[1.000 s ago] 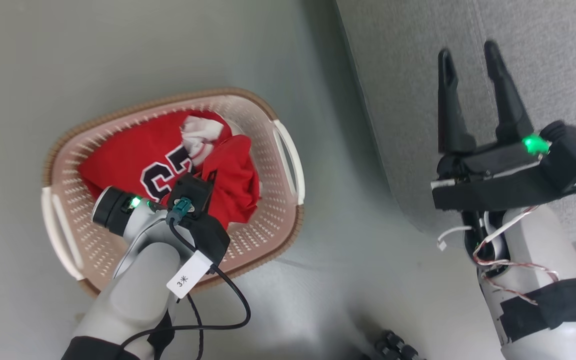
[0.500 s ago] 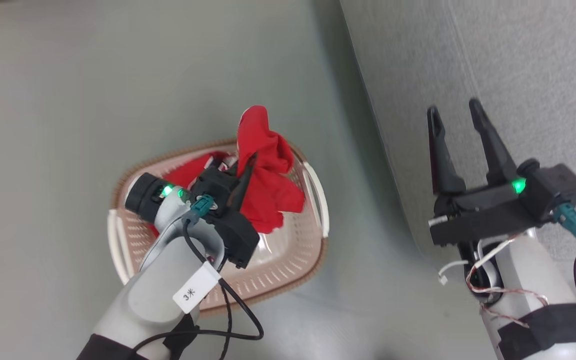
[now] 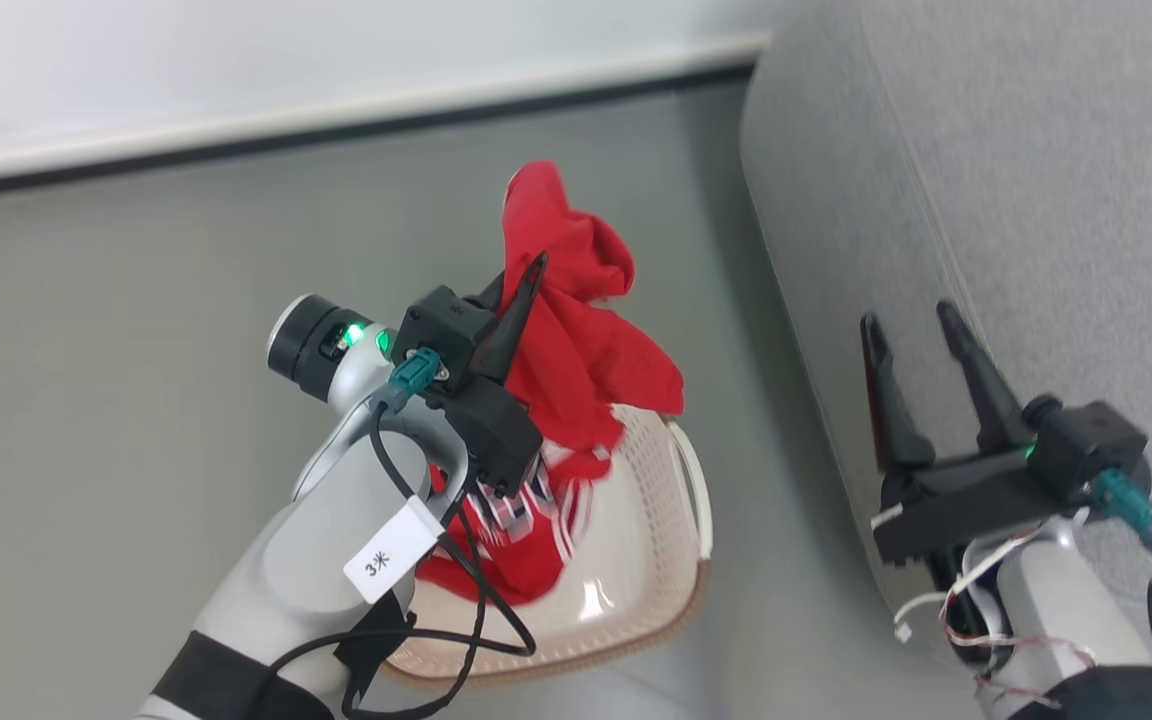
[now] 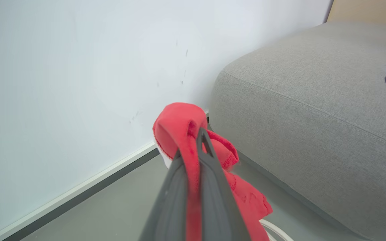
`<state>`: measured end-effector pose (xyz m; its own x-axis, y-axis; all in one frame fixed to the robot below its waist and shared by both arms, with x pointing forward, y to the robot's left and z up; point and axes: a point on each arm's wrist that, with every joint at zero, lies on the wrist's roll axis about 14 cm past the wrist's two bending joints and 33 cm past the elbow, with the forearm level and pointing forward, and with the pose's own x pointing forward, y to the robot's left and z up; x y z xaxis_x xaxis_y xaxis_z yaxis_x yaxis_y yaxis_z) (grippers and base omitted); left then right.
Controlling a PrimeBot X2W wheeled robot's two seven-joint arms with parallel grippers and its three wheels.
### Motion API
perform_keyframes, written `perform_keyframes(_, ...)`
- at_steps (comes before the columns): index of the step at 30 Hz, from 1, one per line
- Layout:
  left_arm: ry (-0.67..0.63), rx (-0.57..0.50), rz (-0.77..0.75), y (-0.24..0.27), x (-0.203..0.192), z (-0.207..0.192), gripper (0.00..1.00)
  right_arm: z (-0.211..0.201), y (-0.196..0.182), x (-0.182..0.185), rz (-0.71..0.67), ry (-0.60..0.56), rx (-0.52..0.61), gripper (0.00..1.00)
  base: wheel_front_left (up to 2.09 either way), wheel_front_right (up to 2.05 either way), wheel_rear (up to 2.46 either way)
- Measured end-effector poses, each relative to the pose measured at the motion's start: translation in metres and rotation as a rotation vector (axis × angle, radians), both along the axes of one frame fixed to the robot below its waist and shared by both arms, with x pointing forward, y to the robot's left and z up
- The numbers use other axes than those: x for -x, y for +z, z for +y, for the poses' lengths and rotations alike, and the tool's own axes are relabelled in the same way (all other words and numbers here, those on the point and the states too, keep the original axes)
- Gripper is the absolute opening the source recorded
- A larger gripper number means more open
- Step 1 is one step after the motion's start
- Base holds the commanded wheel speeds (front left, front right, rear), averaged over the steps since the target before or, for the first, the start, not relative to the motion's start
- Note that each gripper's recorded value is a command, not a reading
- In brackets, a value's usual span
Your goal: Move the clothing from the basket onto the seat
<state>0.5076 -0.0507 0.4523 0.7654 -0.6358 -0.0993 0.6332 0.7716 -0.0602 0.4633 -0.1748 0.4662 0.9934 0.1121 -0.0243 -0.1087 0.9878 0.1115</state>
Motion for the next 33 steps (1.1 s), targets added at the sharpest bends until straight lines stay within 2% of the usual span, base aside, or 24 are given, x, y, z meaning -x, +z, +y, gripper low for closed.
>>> perform_keyframes(10, 0.06, -0.01, -0.124, 0.065, 0.01, 0.028, 0.0, 0.027, 0.018, 0.027, -0.028, 0.068, -0.015, 1.0, 0.0, 0.0, 0.0)
perform_keyframes(19, 0.11, -0.015, -0.197, 0.104, 0.036, 0.051, 0.0, 0.058, 0.035, 0.054, -0.062, 0.164, -0.008, 1.0, 0.0, 0.0, 0.0)
perform_keyframes(31, 0.095, 0.027, -0.328, 0.156, 0.081, 0.052, 0.0, 0.121, 0.073, 0.079, -0.172, 0.365, 0.058, 1.0, 0.0, 0.0, 0.0)
perform_keyframes(33, 0.08, 0.037, -0.361, 0.167, 0.089, 0.05, 0.0, 0.143, 0.081, 0.08, -0.196, 0.442, 0.099, 1.0, 0.0, 0.0, 0.0)
